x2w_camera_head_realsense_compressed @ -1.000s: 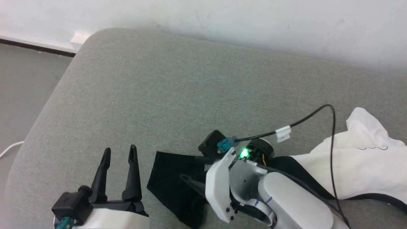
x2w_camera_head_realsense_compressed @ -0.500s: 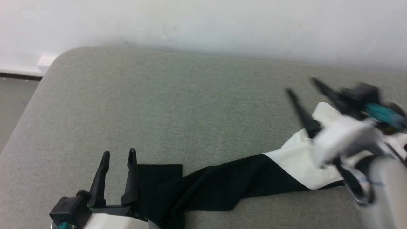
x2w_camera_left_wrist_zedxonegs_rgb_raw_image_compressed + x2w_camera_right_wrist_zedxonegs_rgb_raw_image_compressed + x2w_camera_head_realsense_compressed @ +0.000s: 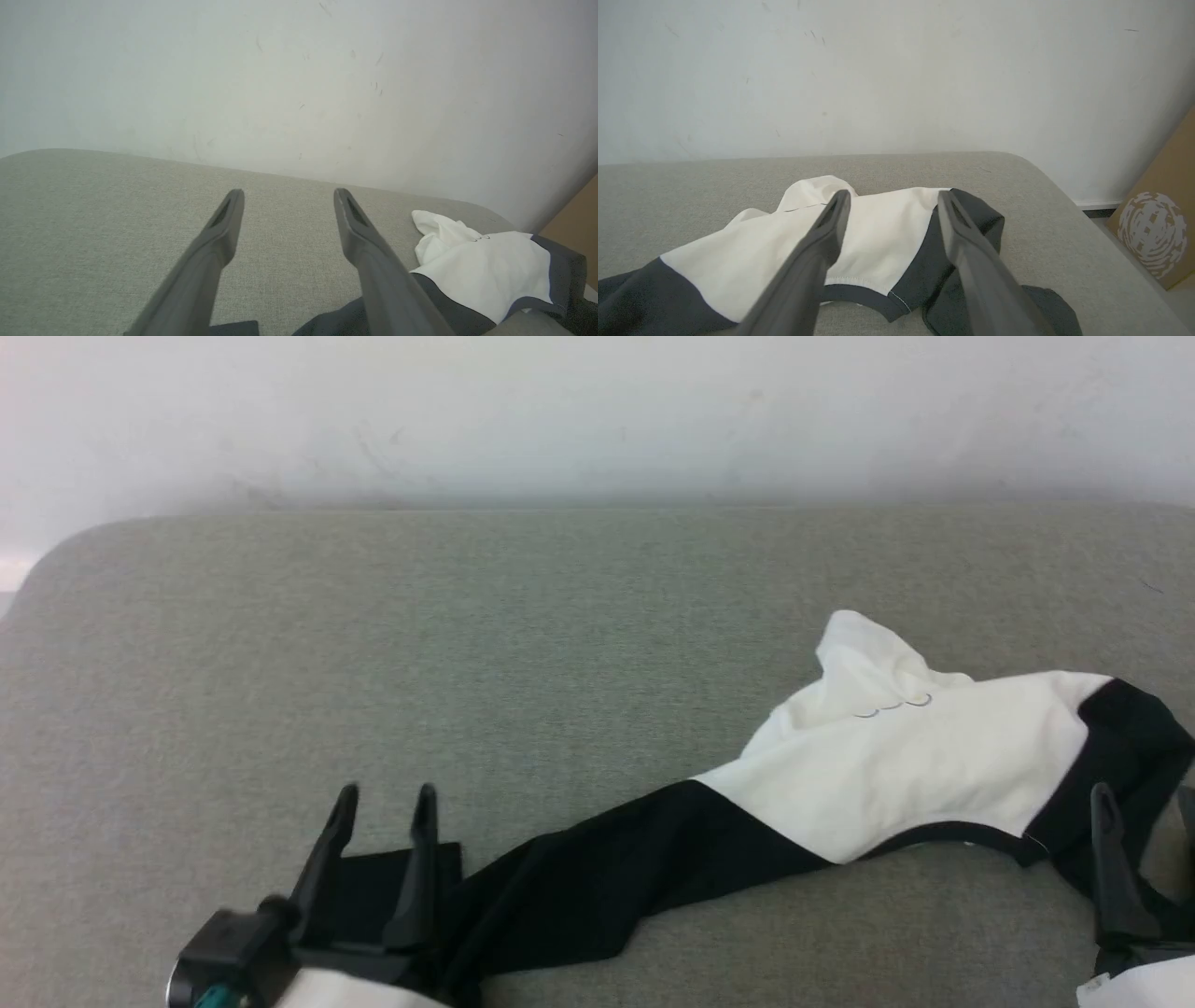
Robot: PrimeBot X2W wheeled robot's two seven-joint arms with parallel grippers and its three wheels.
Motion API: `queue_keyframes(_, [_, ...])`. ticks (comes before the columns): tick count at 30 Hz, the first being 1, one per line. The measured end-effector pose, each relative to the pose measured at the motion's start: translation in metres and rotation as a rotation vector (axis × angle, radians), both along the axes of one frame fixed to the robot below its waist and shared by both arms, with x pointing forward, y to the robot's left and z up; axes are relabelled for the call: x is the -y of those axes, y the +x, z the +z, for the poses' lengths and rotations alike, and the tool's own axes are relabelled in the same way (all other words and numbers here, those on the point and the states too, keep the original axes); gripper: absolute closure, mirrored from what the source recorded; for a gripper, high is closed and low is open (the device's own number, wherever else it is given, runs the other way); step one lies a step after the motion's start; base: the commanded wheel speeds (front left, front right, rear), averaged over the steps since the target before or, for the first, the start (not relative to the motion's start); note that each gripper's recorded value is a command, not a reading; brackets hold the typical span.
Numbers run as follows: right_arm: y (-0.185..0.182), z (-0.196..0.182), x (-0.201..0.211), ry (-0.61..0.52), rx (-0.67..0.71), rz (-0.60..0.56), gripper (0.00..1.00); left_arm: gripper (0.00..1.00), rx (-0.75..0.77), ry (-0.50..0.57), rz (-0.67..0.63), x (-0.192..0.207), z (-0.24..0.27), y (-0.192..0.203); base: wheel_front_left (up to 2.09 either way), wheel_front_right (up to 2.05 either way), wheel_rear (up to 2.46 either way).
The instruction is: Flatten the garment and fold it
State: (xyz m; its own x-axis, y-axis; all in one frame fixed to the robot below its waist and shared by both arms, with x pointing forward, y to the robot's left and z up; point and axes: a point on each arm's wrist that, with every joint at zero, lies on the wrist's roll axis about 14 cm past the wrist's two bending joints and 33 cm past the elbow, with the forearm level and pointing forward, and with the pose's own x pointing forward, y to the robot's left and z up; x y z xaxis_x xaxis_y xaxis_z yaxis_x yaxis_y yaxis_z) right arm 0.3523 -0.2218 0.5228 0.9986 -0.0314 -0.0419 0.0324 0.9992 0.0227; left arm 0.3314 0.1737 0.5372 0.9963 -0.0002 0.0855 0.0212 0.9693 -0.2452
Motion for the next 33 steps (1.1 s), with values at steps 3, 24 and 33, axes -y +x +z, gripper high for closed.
queue_keyframes(3, [-0.003,0.003,0.007,-0.002,0.017,-0.024,0.0,0.0,0.021,0.045,-0.123,0.026,0.011,0.016,0.0,0.0,0.0])
queue_keyframes(24, [0.044,-0.031,0.019,-0.024,-0.055,-0.068,0.0,0.0,-0.409,0.399,-0.94,0.233,-0.06,0.123,0.0,0.0,0.0])
queue_keyframes(33, [0.034,-0.046,0.043,-0.044,-0.109,-0.143,0.0,0.14,-0.664,0.473,-1.003,0.232,-0.143,0.117,0.0,0.0,0.0])
